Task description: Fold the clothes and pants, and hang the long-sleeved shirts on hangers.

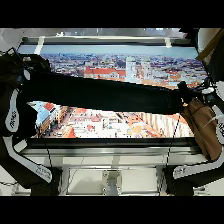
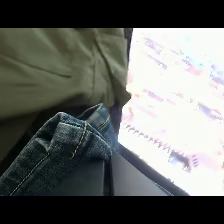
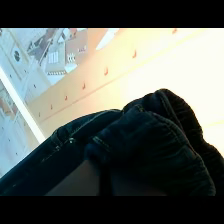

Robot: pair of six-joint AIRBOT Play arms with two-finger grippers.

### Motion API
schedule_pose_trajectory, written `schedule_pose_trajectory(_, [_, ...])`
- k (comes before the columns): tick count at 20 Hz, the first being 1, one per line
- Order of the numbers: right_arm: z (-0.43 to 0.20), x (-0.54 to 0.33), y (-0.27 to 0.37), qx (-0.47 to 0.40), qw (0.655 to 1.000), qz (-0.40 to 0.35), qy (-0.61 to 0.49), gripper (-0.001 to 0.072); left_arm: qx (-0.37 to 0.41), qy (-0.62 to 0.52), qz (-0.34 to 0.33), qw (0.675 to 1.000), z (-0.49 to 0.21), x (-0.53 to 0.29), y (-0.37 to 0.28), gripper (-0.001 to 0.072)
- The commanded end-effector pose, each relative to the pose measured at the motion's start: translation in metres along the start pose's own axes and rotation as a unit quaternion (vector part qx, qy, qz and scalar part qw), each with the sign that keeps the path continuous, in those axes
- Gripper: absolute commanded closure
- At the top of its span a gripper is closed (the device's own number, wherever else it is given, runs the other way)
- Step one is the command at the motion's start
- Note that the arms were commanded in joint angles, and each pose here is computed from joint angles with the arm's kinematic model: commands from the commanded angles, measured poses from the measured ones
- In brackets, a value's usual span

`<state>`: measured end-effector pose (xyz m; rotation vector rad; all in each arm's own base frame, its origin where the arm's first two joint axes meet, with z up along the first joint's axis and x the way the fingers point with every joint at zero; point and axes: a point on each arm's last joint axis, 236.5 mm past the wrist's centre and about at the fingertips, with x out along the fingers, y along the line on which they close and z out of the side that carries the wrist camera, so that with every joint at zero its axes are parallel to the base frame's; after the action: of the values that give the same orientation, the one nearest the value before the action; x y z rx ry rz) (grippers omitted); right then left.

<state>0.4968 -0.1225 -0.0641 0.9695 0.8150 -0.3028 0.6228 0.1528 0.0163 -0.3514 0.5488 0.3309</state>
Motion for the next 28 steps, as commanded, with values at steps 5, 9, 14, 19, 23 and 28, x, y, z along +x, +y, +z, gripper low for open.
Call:
schedule_pose_trajectory(5, [0.006,-0.011,0.028,-0.058,0.998,0.018,0.015,0.0331,0.002,-0.018,-0.013,1.000,0.021,-0.012,-0.019,0.0103])
schedule_pose_trajectory(9, [0.033,-0.064,0.024,-0.158,0.986,-0.028,0.041,0.0334,0.051,-0.076,-0.033,0.995,0.093,-0.087,-0.048,0.0119])
schedule_pose_trajectory(14, [0.038,-0.106,-0.005,-0.205,0.970,-0.081,0.103,0.0323,0.213,-0.112,-0.107,0.965,0.105,-0.189,-0.157,0.0118])
schedule_pose_trajectory(19, [0.000,-0.072,-0.020,-0.207,0.957,0.002,0.203,0.0173,0.377,-0.077,-0.217,0.897,0.010,-0.235,-0.290,0.0118])
schedule_pose_trajectory(23, [-0.008,-0.044,-0.044,-0.199,0.952,0.036,0.231,0.0030,0.479,-0.060,-0.282,0.829,-0.073,-0.257,-0.362,0.0118])
schedule_pose_trajectory(28, [-0.018,-0.027,-0.063,-0.211,0.943,0.051,0.251,0.0031,0.513,-0.024,-0.314,0.799,-0.143,-0.254,-0.395,0.0118])
